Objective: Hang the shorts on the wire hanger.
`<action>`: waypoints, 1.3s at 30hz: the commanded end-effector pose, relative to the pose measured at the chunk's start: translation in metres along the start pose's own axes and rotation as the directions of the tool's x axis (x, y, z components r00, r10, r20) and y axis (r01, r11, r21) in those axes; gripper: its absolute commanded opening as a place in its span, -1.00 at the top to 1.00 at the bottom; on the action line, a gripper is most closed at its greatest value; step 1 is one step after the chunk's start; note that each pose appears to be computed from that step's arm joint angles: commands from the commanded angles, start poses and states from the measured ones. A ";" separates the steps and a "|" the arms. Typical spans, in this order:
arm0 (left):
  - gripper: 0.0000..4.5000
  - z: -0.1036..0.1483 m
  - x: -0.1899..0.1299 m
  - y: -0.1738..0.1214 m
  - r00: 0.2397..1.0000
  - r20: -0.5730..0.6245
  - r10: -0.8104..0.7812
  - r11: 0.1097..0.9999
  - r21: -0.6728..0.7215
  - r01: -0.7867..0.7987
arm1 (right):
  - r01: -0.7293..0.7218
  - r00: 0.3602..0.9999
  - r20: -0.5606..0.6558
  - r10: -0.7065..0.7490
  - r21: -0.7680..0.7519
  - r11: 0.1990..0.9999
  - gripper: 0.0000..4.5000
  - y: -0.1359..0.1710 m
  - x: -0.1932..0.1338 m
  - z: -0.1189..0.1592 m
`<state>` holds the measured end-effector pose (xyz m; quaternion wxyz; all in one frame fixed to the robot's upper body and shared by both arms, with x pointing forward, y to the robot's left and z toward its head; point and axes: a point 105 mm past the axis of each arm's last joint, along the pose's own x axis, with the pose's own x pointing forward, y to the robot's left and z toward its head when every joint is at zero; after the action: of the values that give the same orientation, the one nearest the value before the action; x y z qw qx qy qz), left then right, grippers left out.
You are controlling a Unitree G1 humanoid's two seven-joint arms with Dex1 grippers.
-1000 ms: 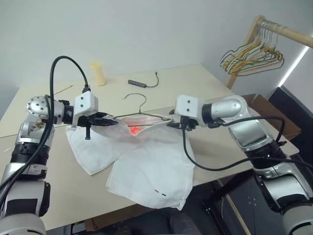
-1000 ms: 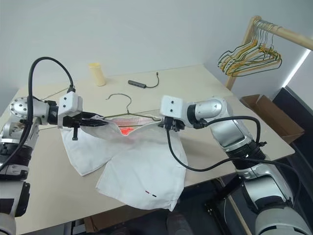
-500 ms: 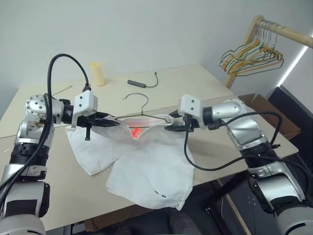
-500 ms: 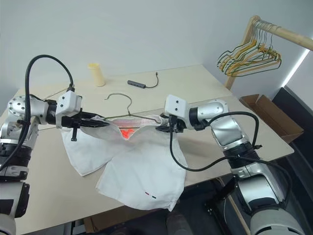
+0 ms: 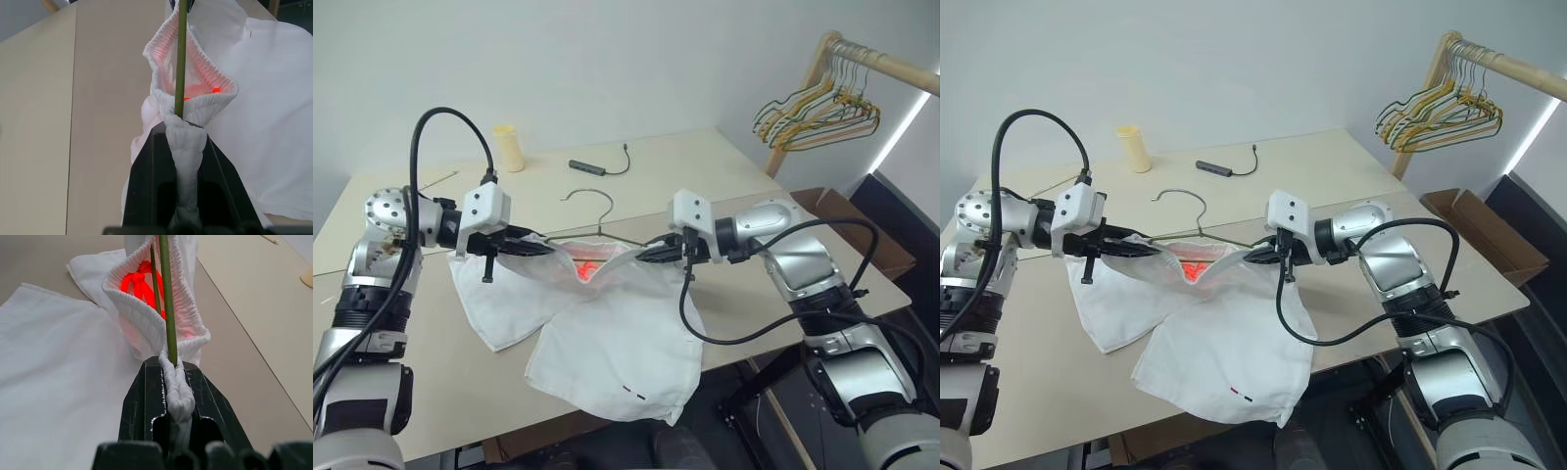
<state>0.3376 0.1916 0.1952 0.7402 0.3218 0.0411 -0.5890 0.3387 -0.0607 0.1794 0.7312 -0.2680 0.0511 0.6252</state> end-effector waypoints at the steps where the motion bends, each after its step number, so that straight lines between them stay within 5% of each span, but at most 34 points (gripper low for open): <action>1: 0.42 0.002 -0.007 0.017 0.994 -0.006 0.110 0.993 0.041 -0.109 | 0.026 1.000 0.013 -0.026 -0.020 0.999 0.96 -0.004 -0.007 0.009; 11: -1.00 0.018 -0.030 0.045 0.931 0.150 0.333 0.941 0.011 -0.339 | 0.223 0.975 -0.034 -0.221 0.092 0.970 0.96 -0.015 -0.038 -0.014; 16: -1.00 0.045 -0.048 0.059 0.821 0.340 0.458 0.885 -0.090 -0.457 | 0.467 0.884 -0.136 -0.447 0.230 0.854 0.96 -0.023 -0.072 -0.034; 19: -1.00 0.056 -0.049 0.062 0.728 0.444 0.522 0.850 -0.192 -0.491 | 0.637 0.770 -0.244 -0.589 0.338 0.693 0.96 -0.030 -0.095 -0.045; 25: -1.00 0.070 -0.033 0.033 0.692 0.592 0.413 0.911 -0.259 -0.323 | 0.818 0.556 -0.493 -0.669 0.466 0.337 0.96 -0.027 -0.133 -0.072; 31: -1.00 0.085 -0.004 0.016 0.663 0.654 0.364 0.931 -0.274 -0.241 | 0.914 0.275 -0.710 -0.649 0.401 -0.051 0.96 -0.027 -0.172 -0.106; 39: -1.00 0.091 -0.012 0.016 0.610 0.681 0.405 0.914 -0.303 -0.269 | 0.910 -0.164 -0.798 -0.580 0.105 -0.402 0.96 -0.041 -0.224 -0.115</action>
<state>0.3255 0.1492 0.2643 0.8190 -0.0038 -0.2397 -0.5213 0.3585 -0.2989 0.1594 0.9284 -0.0107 0.2855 -0.2374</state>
